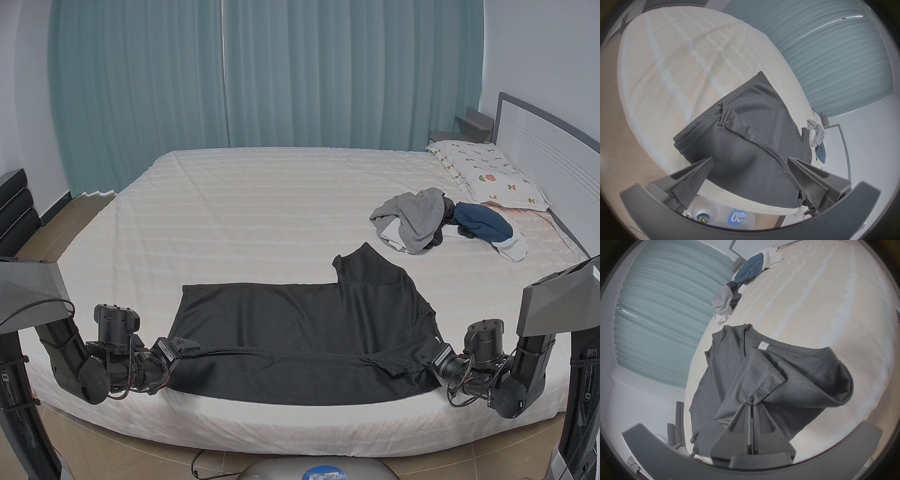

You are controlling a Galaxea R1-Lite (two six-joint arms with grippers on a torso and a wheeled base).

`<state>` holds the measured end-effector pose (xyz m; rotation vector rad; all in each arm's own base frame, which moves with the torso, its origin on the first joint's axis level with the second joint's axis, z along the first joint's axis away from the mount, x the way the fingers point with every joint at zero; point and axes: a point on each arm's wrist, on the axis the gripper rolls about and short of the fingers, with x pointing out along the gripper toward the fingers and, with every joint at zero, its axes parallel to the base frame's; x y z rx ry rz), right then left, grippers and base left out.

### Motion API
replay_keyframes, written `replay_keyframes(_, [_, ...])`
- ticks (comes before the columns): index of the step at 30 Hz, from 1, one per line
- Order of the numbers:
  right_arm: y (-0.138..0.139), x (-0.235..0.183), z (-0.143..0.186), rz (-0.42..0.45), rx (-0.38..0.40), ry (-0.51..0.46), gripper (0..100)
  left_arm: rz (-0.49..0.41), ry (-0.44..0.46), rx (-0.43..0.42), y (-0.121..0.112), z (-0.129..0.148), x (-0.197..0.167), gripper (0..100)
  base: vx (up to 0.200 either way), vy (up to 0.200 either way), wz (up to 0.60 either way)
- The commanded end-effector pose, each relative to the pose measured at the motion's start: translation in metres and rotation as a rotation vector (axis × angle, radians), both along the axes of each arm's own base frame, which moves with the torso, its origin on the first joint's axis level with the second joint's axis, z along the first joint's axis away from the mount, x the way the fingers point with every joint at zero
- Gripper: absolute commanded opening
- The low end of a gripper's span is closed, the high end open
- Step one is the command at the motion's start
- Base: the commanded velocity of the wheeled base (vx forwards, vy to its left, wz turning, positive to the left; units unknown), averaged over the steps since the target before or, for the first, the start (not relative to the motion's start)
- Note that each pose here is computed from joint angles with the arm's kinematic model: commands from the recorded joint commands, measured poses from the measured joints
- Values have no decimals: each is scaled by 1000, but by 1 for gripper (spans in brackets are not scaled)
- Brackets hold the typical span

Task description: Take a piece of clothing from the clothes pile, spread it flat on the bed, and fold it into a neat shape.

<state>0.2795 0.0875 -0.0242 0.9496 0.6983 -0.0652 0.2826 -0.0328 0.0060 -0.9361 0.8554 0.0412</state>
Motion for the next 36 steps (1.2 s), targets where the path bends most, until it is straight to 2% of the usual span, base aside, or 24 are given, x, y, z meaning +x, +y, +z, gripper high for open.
replay_keyframes(1, [-1, -2, 3, -2, -1, -7, 0, 1, -1, 0, 0, 0, 0, 100, 0, 0, 0])
replay_keyframes(5, [-1, -2, 1, 1, -6, 3, 0, 4, -1, 0, 1, 0, 0, 100, 0, 0, 0])
replay_keyframes(6, [-1, -2, 1, 2, -7, 3, 100, 5, -3, 0, 1, 0, 1, 100, 0, 0, 0])
replay_keyframes(17, [-9, 0, 13, -25, -4, -32, 100, 7, 0, 0, 2, -1, 2, 100, 0, 0, 0])
replay_keyframes(26, [-23, -1, 17, -42, -73, -57, 100, 7, 0, 0, 2, -1, 2, 100, 0, 0, 0])
replay_keyframes(33, [-31, 3, 19, -72, -73, -70, 100, 7, 0, 0, 2, -1, 2, 100, 0, 0, 0])
replay_keyframes(36, [-38, 6, 27, -94, -63, -105, 100, 8, -1, 0, 2, -1, 2, 100, 0, 0, 0])
